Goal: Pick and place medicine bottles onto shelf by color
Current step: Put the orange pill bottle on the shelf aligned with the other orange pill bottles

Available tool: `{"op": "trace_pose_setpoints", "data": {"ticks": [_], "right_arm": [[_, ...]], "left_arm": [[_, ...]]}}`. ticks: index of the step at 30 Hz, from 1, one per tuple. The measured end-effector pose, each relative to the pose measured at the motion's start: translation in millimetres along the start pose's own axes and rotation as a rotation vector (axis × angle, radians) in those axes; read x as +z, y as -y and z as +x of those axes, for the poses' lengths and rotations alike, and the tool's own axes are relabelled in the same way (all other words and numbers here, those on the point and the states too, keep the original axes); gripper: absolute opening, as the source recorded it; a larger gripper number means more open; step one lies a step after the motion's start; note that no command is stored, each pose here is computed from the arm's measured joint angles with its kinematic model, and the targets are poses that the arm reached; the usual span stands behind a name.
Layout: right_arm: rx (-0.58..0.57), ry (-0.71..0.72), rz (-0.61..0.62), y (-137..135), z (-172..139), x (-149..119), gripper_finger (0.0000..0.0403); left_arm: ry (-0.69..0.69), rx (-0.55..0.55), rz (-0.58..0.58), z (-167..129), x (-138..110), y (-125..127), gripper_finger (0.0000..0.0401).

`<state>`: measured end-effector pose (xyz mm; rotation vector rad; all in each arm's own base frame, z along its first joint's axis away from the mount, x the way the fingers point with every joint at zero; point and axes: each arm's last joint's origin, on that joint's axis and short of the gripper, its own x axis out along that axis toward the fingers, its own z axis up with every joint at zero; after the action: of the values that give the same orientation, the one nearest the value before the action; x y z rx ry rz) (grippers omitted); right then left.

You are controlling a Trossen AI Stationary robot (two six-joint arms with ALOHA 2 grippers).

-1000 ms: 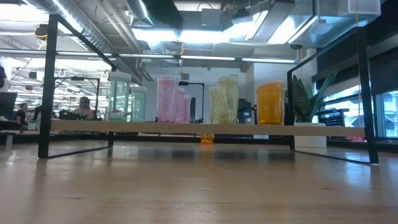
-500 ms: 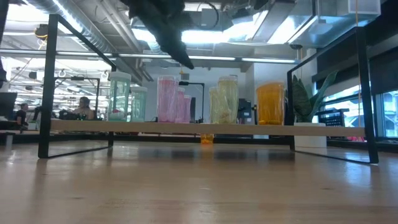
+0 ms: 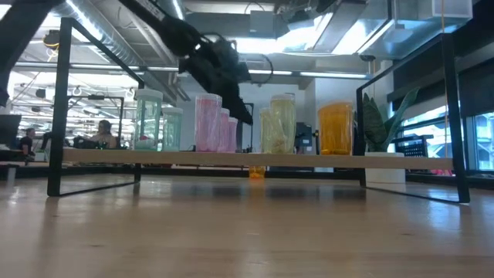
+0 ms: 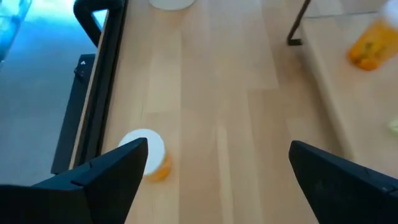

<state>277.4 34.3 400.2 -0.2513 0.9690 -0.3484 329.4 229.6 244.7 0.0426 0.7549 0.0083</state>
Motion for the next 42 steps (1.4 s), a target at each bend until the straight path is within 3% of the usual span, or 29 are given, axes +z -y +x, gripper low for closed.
{"op": "trace_pose_setpoints", "data": {"ticks": [4, 20, 31, 38, 42], "right_arm": [[-0.001, 0.001, 0.033, 0.0, 0.0, 0.1, 0.0268], [0.003, 0.038, 0.092, -0.5, 0.2, 4.1, 0.0268], [-0.009, 0.034, 0.107, 4.8, 2.9, 4.7, 0.0268], [-0.024, 0.024, 0.121, 10.2, 6.7, 4.6, 0.0268], [-0.025, 0.024, 0.127, 11.6, 7.7, 5.0, 0.0268]], "left_arm": [[-0.009, 0.015, 0.001, 17.8, -7.1, -6.3, 0.0384], [-0.04, 0.078, -0.001, 42.3, -21.1, -18.5, 0.0384], [-0.033, 0.141, -0.027, 37.0, -27.7, -34.5, 0.0384], [-0.038, 0.106, -0.026, 50.3, -34.9, -34.9, 0.0384], [-0.026, 0.14, -0.016, 52.9, -34.5, -37.7, 0.0384]]}}
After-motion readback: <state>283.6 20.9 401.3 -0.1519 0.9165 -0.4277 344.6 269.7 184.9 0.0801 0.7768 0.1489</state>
